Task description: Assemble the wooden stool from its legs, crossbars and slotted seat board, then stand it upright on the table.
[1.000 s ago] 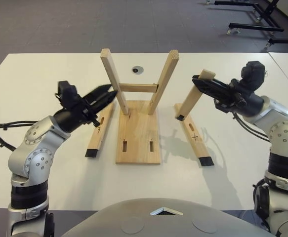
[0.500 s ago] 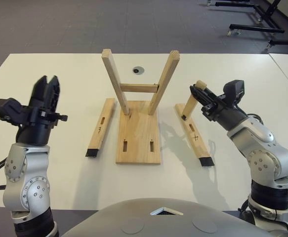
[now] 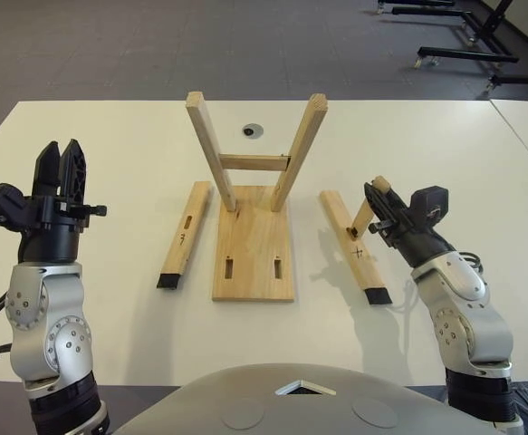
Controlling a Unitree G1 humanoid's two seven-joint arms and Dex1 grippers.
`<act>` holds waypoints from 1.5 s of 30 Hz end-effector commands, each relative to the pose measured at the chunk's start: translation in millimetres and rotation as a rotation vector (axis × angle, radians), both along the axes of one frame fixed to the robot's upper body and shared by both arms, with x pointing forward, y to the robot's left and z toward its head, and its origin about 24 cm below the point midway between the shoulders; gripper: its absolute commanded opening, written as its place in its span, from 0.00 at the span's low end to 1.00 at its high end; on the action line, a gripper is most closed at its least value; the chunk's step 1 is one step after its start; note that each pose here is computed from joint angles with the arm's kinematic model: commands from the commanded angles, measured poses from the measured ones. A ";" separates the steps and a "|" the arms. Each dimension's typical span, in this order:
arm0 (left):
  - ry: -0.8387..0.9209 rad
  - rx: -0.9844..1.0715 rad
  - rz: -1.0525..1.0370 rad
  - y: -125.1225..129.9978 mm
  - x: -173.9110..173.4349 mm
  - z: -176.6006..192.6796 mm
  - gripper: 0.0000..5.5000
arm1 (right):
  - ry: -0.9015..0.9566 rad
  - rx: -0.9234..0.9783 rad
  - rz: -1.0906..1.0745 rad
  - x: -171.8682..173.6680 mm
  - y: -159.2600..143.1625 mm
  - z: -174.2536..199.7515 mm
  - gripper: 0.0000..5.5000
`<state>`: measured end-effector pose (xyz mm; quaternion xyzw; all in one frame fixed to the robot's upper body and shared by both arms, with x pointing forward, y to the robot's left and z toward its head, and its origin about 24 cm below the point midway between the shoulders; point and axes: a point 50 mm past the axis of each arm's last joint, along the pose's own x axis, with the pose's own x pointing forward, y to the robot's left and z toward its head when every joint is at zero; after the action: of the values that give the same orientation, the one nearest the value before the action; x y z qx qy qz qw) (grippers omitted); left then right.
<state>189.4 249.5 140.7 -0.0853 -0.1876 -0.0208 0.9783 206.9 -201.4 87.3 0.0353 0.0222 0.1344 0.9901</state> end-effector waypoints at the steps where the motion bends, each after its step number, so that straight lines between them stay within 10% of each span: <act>1: -0.007 0.038 -0.021 2.7 7.0 4.8 0.28 | 0.002 0.009 -0.046 2.8 1.8 -3.5 0.07; 45: -0.004 0.088 -0.072 -3.2 25.9 3.8 0.28 | -0.058 0.059 -0.015 8.4 17.1 -1.1 0.07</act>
<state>212.8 246.8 143.6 -0.0541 -0.1827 -0.0624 0.9797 213.8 -185.8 82.7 0.0631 -0.0026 0.1241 0.9903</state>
